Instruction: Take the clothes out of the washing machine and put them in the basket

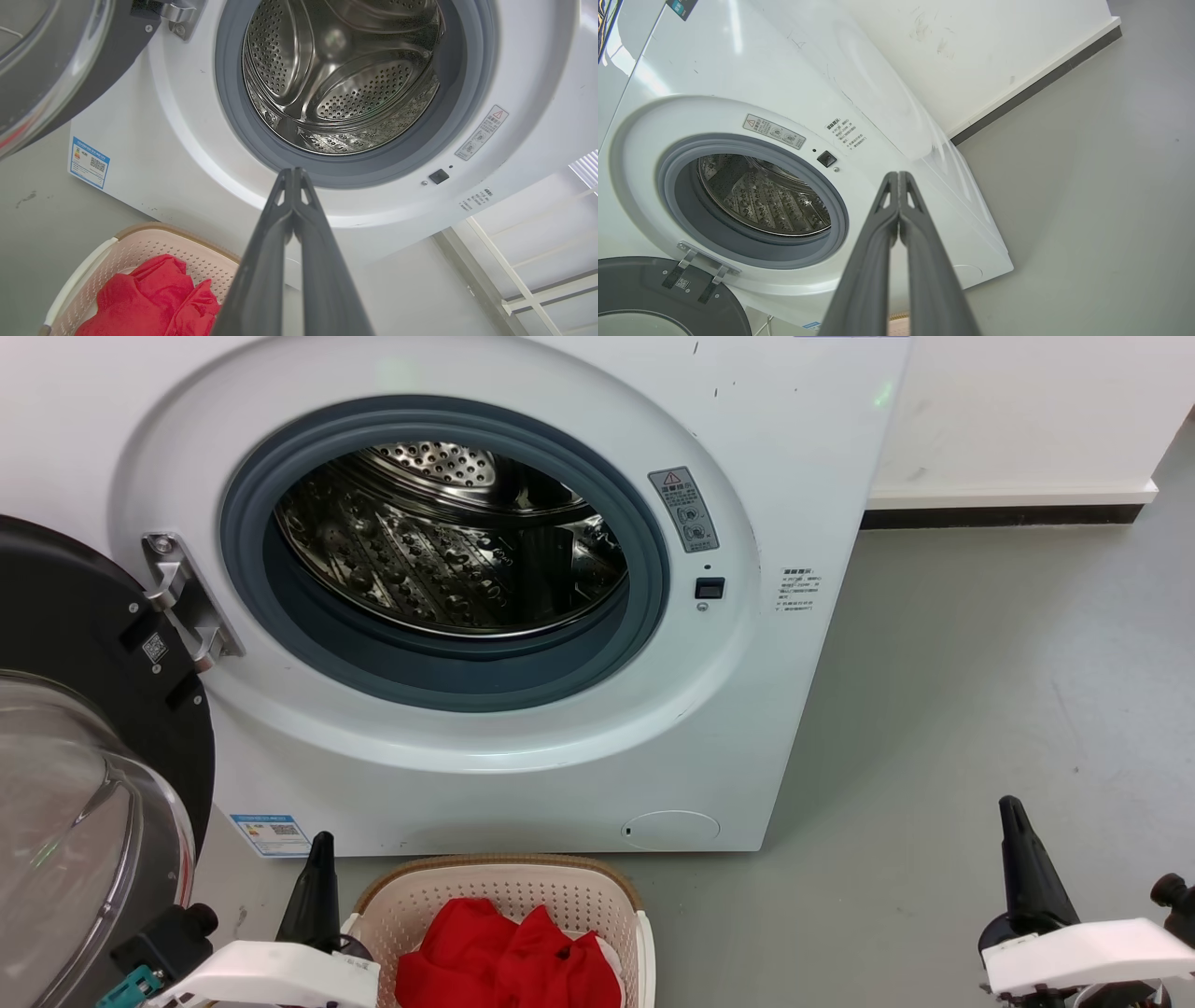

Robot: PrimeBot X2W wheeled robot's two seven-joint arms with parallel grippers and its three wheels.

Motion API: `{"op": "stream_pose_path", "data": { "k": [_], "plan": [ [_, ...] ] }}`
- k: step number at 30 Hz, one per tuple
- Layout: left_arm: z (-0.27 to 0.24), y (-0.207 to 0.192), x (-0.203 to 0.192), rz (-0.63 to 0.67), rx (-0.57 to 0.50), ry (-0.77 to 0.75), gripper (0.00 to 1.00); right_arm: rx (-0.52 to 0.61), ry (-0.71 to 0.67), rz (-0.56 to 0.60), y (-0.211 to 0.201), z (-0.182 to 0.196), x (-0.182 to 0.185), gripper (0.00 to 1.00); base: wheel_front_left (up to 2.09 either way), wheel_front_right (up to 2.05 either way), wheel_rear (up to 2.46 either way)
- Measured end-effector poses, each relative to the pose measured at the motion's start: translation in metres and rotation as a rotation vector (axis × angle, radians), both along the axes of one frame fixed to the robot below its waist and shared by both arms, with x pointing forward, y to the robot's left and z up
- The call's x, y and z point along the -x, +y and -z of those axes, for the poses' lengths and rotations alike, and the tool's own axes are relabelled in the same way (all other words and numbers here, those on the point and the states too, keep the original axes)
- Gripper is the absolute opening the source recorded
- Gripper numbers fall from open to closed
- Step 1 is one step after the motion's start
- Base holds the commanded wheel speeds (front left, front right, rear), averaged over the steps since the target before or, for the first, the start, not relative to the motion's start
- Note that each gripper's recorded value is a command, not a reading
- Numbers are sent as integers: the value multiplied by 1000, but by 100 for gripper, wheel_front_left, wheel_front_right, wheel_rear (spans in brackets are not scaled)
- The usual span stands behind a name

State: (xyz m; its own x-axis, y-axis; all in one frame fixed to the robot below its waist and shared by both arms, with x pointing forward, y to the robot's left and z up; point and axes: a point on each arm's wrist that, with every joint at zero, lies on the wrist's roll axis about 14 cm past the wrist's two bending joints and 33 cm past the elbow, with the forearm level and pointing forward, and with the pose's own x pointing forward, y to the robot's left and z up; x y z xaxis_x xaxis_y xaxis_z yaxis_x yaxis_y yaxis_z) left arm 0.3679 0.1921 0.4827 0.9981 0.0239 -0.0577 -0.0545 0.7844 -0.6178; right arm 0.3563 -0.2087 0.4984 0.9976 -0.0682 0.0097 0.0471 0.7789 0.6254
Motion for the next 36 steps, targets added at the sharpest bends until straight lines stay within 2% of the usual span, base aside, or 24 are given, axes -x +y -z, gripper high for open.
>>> {"op": "stream_pose_path", "data": {
  "k": [36],
  "plan": [
    [-6,5,-10,-26,452,0,0,-449,10,-11,2,1,-15,0,0,0,0]
  ]
}}
